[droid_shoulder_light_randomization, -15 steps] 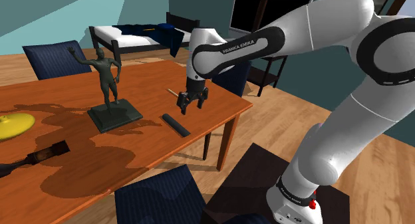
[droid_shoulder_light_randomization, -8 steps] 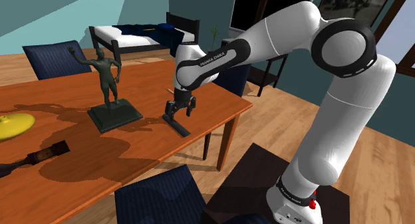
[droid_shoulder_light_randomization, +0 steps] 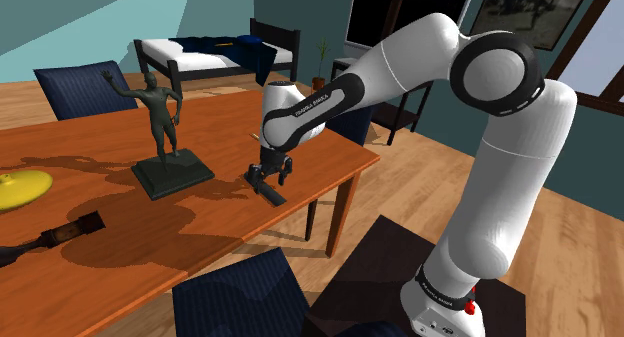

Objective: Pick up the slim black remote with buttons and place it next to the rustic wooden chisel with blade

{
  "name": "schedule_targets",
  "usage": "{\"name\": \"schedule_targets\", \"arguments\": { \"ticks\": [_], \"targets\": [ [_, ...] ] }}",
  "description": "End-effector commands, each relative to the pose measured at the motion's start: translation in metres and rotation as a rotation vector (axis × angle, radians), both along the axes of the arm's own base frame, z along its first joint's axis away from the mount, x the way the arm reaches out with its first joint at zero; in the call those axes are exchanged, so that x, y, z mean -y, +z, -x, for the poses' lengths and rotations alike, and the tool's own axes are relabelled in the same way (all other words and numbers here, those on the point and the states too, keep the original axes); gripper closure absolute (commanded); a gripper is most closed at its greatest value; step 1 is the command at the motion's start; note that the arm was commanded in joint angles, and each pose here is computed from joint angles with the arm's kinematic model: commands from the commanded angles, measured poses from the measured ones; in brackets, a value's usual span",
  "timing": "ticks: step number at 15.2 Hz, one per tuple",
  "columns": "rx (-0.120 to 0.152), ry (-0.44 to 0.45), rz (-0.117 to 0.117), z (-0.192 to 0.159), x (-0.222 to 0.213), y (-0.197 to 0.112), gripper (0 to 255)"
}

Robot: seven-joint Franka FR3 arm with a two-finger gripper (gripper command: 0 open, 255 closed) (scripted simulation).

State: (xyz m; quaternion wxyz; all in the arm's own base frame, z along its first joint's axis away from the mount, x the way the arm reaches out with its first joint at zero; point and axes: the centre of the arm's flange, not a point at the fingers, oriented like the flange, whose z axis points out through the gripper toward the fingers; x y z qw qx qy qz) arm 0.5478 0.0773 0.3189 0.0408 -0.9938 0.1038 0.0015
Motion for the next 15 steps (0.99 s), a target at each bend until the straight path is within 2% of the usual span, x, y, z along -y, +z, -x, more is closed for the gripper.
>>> {"name": "schedule_targets", "arguments": {
  "ticks": [1,7,8,15],
  "targets": [
    [0.001,0.0,0.0,-0.001,-0.0016,-0.0043,0],
    [0.001,0.0,0.0,-0.001,-0.0016,-0.0042,0],
    [0.001,0.0,0.0,-0.001,-0.0016,-0.0042,255],
    [0.001,0.0,0.0,0.0,-0.0022,-0.0036,255]
  ]
}}
